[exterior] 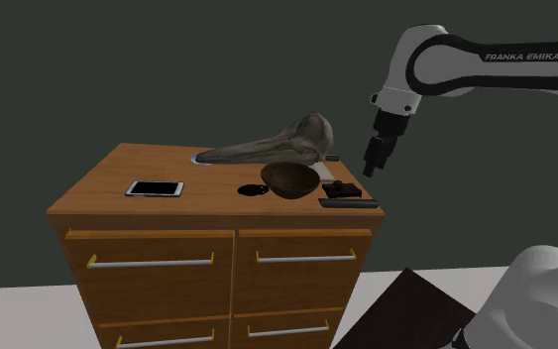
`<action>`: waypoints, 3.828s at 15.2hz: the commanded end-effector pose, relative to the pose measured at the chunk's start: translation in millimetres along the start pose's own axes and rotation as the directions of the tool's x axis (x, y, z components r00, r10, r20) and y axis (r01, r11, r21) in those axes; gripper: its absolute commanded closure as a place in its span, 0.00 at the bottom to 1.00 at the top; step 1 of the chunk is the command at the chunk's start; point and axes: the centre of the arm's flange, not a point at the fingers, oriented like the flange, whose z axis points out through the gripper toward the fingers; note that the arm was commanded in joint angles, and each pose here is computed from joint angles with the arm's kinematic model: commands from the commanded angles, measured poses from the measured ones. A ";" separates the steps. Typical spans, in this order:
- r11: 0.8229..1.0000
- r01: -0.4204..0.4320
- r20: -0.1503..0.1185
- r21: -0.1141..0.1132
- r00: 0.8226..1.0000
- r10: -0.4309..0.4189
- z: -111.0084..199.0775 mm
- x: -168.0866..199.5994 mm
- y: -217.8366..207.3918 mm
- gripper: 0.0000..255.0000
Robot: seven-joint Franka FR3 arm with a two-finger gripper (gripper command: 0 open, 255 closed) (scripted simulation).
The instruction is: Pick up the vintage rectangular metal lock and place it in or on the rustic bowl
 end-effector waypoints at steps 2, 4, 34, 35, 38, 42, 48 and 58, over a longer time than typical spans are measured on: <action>1.000 0.011 0.006 -0.026 1.000 -0.011 19.7 33.9 9.1 0.00; 0.999 0.018 0.011 -0.042 1.000 -0.017 31.5 56.3 15.9 0.00; 0.996 0.033 0.022 -0.079 0.999 -0.032 98.2 106.3 34.7 1.00; 0.996 0.033 0.022 -0.079 0.999 -0.032 93.0 106.2 34.4 1.00; 0.996 0.033 0.022 -0.079 0.999 -0.032 77.2 106.1 33.5 1.00; 0.996 0.033 0.022 -0.079 0.999 -0.032 56.1 106.0 32.3 1.00; 0.996 0.033 0.022 -0.079 0.999 -0.032 24.4 105.8 30.5 1.00; 0.996 0.033 0.022 -0.079 0.999 -0.032 -28.3 105.5 27.6 1.00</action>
